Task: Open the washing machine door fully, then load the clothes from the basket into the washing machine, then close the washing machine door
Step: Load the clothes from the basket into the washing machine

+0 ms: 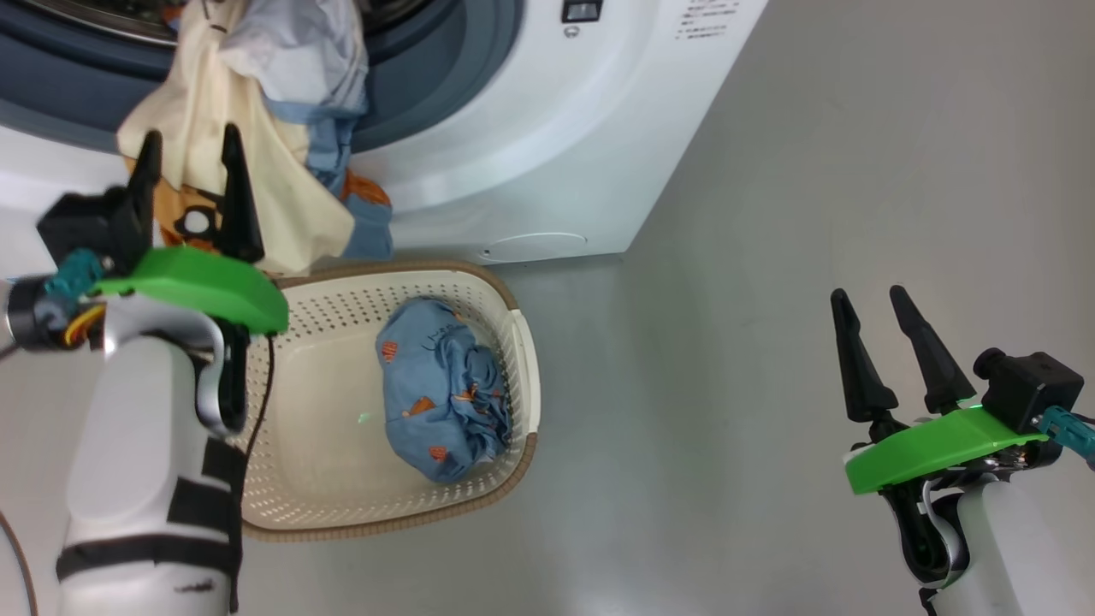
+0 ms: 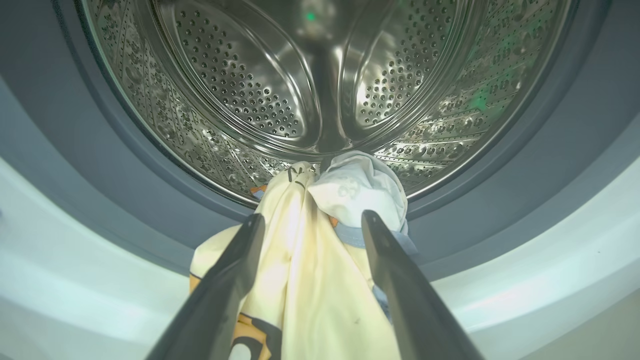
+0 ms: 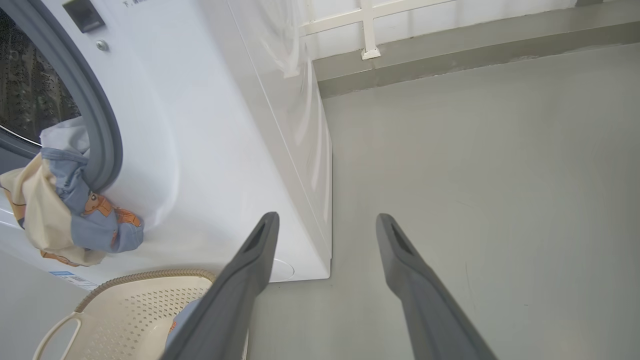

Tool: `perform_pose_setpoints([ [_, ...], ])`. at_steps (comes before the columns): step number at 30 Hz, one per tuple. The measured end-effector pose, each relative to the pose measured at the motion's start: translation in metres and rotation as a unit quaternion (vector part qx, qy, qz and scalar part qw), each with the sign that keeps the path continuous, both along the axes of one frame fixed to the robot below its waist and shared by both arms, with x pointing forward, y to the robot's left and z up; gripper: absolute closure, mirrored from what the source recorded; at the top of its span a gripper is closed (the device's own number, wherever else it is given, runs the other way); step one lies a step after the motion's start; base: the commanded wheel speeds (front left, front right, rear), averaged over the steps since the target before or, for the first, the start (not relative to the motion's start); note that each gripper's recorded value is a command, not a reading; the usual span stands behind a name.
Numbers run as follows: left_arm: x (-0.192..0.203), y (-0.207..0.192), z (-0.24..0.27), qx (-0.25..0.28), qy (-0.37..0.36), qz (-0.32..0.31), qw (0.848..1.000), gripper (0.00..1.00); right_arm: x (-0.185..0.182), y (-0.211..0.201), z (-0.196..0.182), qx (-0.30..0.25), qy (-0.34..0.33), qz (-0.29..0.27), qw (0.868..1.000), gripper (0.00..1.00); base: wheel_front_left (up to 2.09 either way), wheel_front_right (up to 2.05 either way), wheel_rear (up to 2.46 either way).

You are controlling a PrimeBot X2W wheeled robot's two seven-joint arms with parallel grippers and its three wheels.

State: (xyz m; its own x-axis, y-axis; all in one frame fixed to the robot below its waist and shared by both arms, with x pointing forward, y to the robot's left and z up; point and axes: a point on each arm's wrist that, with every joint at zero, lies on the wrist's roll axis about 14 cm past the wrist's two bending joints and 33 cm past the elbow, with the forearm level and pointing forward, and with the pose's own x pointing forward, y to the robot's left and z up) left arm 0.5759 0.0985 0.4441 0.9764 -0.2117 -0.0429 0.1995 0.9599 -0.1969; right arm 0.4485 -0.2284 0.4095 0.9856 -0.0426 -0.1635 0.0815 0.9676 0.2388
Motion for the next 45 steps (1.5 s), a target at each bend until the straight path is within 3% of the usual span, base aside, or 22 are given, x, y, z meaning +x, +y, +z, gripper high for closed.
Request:
perform_pose_setpoints([
  [25, -0.103, 0.053, -0.035, 0.007, 0.046, 0.056, 0.997, 0.0, -0.008, 0.008, 0.004, -0.001, -0.002, 0.016, 1.0, 0.0, 0.0, 0.0, 0.0],
  [45, -0.114, 0.057, -0.04, -0.001, 0.052, 0.063, 0.997, 0.0, -0.009, 0.005, -0.001, -0.002, 0.005, 0.013, 1.0, 0.0, 0.0, 0.0, 0.0],
])
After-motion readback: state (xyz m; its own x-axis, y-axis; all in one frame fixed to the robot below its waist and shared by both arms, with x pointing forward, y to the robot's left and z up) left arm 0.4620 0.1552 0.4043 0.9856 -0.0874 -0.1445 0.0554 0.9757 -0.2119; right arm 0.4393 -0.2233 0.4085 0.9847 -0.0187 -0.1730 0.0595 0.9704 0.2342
